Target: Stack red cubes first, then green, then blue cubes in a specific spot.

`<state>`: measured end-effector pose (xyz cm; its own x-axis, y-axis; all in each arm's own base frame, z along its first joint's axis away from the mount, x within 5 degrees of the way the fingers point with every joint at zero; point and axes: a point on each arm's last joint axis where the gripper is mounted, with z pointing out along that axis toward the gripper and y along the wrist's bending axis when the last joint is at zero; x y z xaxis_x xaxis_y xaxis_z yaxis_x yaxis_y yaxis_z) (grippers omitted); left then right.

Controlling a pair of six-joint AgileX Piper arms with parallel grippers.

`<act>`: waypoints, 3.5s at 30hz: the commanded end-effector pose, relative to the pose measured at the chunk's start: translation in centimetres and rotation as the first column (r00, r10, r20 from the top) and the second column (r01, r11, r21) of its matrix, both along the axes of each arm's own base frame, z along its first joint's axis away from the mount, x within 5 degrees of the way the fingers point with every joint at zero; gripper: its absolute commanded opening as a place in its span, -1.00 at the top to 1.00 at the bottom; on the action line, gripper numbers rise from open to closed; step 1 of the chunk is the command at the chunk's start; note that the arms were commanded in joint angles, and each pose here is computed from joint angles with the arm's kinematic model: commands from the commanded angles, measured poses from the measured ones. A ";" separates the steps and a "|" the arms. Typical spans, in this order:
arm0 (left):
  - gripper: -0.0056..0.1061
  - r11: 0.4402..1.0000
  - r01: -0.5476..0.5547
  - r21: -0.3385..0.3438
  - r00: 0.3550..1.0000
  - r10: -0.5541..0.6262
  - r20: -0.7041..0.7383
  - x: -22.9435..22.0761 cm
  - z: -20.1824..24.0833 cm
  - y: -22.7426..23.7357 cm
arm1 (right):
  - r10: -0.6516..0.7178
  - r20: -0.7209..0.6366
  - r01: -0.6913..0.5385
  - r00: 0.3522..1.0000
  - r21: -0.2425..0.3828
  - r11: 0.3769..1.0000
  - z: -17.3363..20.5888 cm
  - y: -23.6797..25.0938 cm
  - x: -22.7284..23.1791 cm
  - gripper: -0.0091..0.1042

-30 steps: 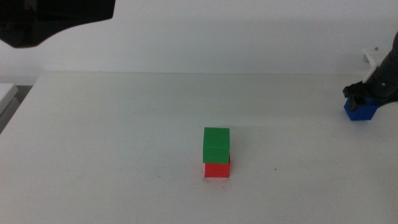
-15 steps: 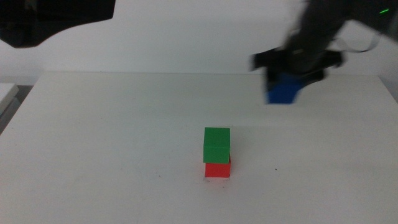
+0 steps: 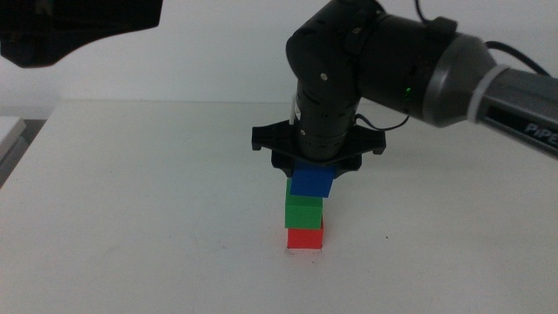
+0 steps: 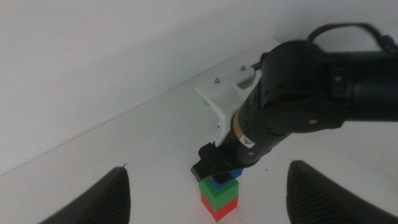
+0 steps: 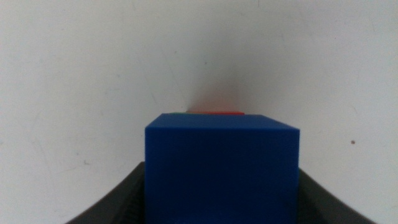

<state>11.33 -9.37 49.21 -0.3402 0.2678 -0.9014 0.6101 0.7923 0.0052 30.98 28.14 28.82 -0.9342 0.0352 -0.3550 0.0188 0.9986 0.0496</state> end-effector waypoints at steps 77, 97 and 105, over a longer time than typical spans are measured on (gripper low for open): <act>-0.56 0.994 -0.079 -0.078 0.993 0.086 0.086 0.5 -2.1 1.3 | 0.047 0.616 -0.074 0.786 0.018 0.997 12.3 -26.8 -14.8 -0.80; -0.56 0.807 -0.583 -0.093 0.806 0.589 0.061 -2.8 -13.1 9.0 | 0.118 0.703 -0.013 0.702 -0.153 0.988 8.2 -28.1 -17.0 -0.80; -0.56 0.805 -0.535 -0.256 0.802 0.579 0.145 -3.8 -13.9 8.7 | 0.090 0.809 -0.007 0.581 -0.105 0.994 -0.6 -28.0 -22.8 -0.80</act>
